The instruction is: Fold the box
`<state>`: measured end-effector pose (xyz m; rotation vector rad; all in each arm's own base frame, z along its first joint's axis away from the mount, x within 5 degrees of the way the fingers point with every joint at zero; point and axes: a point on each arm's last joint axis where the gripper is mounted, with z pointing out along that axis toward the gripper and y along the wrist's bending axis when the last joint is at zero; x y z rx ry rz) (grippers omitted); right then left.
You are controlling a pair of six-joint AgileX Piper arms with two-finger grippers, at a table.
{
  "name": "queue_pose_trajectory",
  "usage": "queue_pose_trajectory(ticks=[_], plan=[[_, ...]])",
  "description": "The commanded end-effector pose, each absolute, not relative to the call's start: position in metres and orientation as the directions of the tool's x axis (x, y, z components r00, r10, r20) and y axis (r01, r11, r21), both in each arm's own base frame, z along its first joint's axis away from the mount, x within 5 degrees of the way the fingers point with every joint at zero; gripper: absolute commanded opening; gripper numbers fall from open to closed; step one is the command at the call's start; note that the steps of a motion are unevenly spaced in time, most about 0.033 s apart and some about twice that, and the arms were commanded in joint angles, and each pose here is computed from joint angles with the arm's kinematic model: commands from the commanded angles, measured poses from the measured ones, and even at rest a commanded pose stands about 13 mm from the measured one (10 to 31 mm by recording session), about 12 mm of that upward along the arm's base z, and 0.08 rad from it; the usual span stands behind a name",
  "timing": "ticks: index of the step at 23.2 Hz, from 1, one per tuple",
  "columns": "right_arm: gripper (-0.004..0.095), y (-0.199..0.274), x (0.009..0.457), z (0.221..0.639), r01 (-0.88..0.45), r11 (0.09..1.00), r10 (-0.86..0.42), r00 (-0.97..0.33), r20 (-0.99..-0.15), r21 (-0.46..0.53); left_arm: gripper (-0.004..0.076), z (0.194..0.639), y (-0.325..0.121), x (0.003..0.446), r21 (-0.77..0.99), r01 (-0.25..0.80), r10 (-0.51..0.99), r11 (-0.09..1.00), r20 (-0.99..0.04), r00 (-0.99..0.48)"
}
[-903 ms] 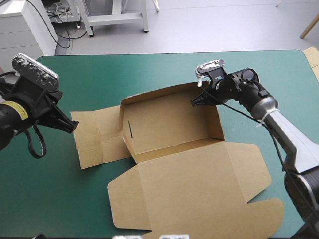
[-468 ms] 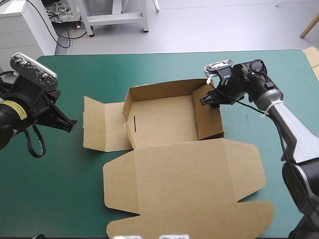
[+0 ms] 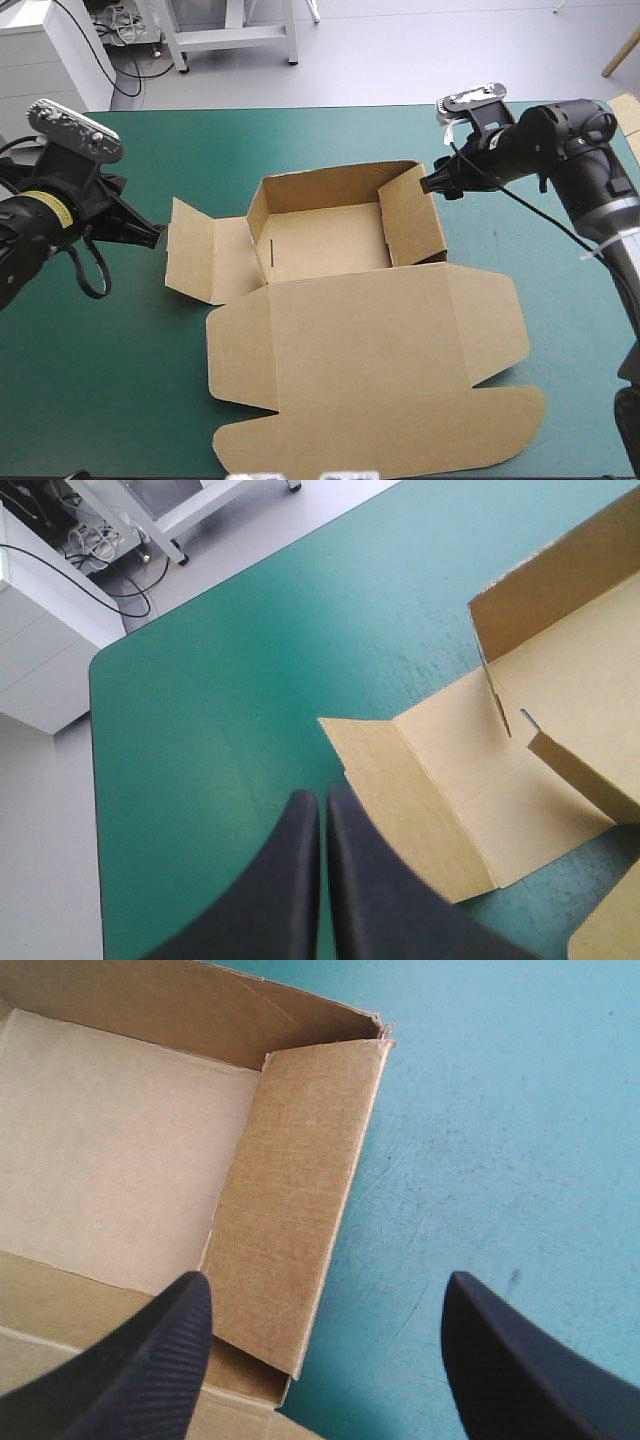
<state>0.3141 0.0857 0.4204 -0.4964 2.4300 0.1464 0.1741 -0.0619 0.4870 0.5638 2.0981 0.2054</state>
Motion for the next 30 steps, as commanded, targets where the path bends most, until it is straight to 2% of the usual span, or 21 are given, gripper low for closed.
queue_pose_trajectory(ticks=[1,5,9,14,17,21,30], plan=[[0.0609,0.078,0.297,0.450,-0.376,0.925,-0.299,-0.648,-0.700,-0.048,0.0007,0.496,-0.063,0.180,0.358,0.283,0.450,0.890,-0.791,-0.415],[0.0609,0.079,0.300,0.445,-0.373,0.927,-0.299,-0.665,-0.684,-0.042,0.0007,0.492,-0.067,0.186,0.355,0.286,0.450,0.890,-0.780,-0.435],[0.0609,0.084,0.322,0.422,-0.350,0.937,-0.274,-0.727,-0.630,-0.004,0.0007,0.490,-0.066,0.188,0.337,0.264,0.426,0.903,-0.776,-0.465],[0.0609,0.097,0.370,0.358,-0.344,0.939,-0.283,-0.821,-0.496,0.033,0.0007,0.489,-0.066,0.188,0.334,0.267,0.425,0.904,-0.774,-0.470],[0.0609,0.101,0.392,0.325,-0.337,0.941,-0.285,-0.845,-0.453,0.038,0.0007,0.489,-0.067,0.187,0.332,0.268,0.424,0.904,-0.774,-0.470],[0.0609,0.105,0.402,0.307,-0.337,0.940,-0.286,-0.856,-0.430,0.048,0.0007,0.489,-0.067,0.187,0.323,0.275,0.420,0.906,-0.776,-0.471],[0.0591,0.106,0.403,0.305,-0.346,0.936,-0.290,-0.857,-0.426,0.059,0.0007,0.489,-0.068,0.187,0.318,0.274,0.415,0.908,-0.777,-0.473]])
